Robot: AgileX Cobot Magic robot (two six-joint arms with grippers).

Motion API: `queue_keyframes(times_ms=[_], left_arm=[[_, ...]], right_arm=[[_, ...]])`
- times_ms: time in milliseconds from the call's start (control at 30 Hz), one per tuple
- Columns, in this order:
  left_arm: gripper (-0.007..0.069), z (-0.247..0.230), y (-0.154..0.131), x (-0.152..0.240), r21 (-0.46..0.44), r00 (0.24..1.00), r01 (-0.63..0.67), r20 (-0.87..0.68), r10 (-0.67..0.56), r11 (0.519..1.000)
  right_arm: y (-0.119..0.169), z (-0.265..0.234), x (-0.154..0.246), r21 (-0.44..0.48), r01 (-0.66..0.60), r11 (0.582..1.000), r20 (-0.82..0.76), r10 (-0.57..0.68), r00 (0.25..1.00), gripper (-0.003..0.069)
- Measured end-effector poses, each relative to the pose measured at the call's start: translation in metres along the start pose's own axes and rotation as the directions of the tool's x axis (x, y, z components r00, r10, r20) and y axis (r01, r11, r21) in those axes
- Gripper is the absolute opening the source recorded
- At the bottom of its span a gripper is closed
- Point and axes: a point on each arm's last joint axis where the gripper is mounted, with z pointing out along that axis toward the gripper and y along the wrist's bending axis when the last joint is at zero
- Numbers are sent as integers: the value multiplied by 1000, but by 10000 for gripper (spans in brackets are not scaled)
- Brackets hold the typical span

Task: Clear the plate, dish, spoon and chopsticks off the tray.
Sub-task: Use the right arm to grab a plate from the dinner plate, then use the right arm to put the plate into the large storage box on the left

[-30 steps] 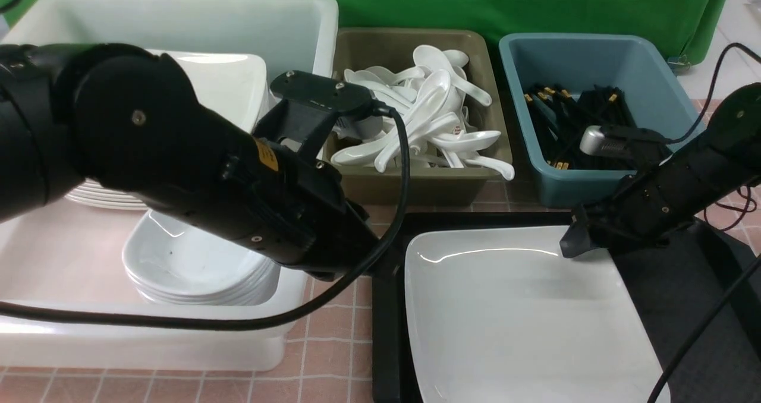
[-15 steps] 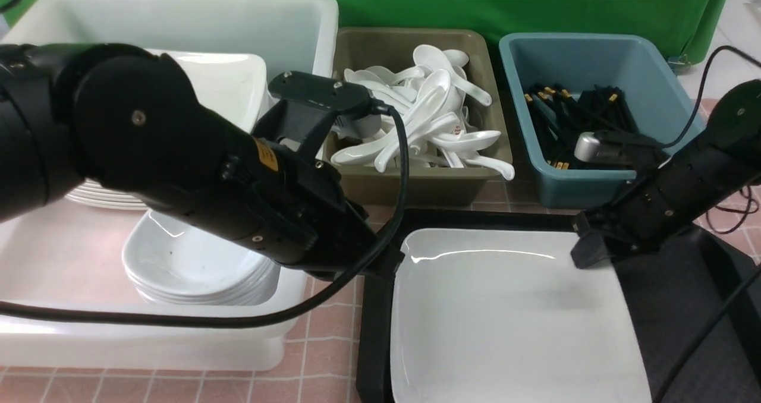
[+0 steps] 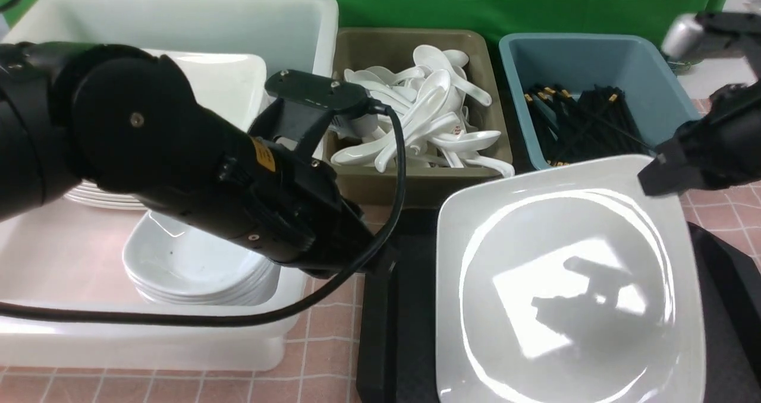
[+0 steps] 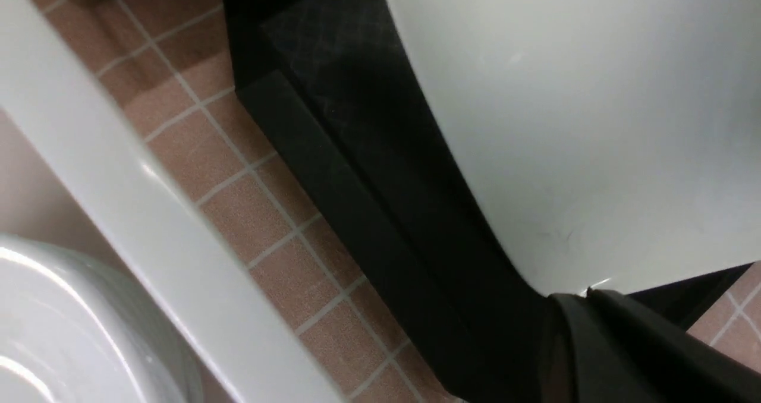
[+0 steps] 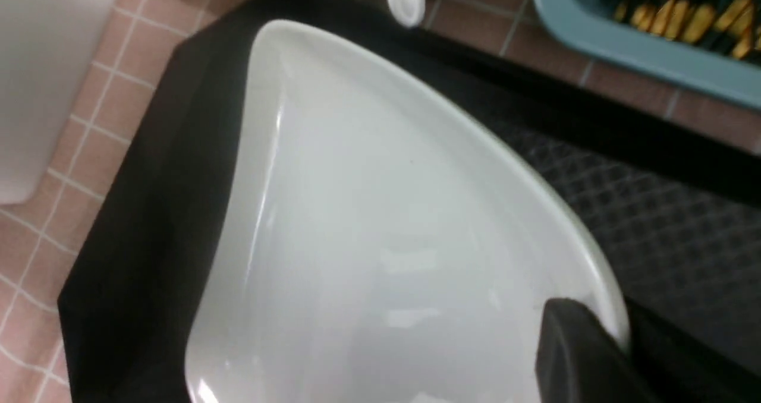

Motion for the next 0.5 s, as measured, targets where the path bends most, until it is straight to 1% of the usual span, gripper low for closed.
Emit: queue_keyframes(times_ms=[67,100,200,233,267,300,333,400,433,500], left_arm=[[-2,-7,6,-2,-15,1000,18,4,-18,1000],[-2,-20,15,-9,-38,998,56,33,-55,998],[-2,-51,39,-19,-90,991,100,95,-92,991],[-2,-53,38,-19,-94,991,99,96,-90,991],[-2,-77,56,-24,-139,982,137,151,-116,981],[-2,-77,56,-24,-141,983,133,147,-113,981],[-2,-100,73,-25,-185,969,184,201,-146,965],[-2,-113,83,-25,-211,957,220,234,-169,952],[-2,-136,102,-21,-262,934,289,289,-211,921],[-2,-156,120,-15,-303,905,365,337,-259,881]], right_arm=[[2,-8,-2,7,2,1000,23,-2,1000,77],[6,-21,-8,10,13,1000,61,-13,998,77],[15,-46,-25,4,37,999,153,-37,987,77],[16,-48,-26,0,38,999,160,-38,986,77],[22,-63,-39,-5,59,998,224,-56,973,77],[23,-65,-40,-7,61,998,230,-58,972,77],[31,-78,-55,-19,87,996,296,-77,952,77],[37,-85,-64,-29,103,994,336,-88,938,77],[49,-91,-81,-62,133,989,406,-97,909,77],[61,-90,-99,-109,160,981,461,-93,883,77]])
